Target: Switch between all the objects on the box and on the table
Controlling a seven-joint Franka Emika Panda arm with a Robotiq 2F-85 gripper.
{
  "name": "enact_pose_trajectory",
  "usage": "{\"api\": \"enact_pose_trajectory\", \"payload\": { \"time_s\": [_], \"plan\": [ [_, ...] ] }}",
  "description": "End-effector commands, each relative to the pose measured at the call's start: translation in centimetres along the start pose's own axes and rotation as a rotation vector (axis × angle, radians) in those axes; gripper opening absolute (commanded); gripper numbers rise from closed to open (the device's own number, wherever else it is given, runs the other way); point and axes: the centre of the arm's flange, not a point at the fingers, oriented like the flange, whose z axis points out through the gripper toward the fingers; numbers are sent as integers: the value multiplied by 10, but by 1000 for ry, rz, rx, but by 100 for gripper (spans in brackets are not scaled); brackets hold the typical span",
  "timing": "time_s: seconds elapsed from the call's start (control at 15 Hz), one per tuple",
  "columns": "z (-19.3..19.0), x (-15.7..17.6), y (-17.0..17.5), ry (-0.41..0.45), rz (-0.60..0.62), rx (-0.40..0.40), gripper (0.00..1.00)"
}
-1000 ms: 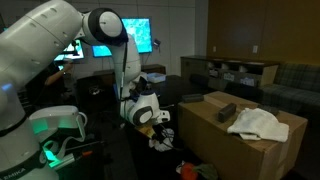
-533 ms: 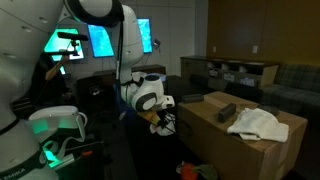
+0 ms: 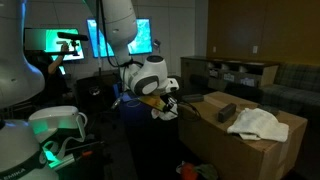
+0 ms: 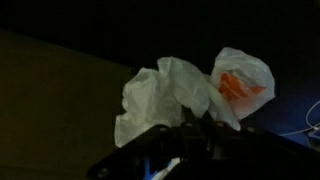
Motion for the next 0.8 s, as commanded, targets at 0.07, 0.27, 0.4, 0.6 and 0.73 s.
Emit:
{"api": "enact_pose_trajectory", "payload": {
  "time_s": [0.07,0.27,0.4,0.6,0.73],
  "plan": [
    [-72,19,20,86,-31,-22,11],
    [-90,42,43,142,-10,-70,10],
    [-95,57,61,170,3,-112,10],
    [-100,84,88,214,19,-179,11],
    [-101,100,106,236,27,-231,10]
  ]
}}
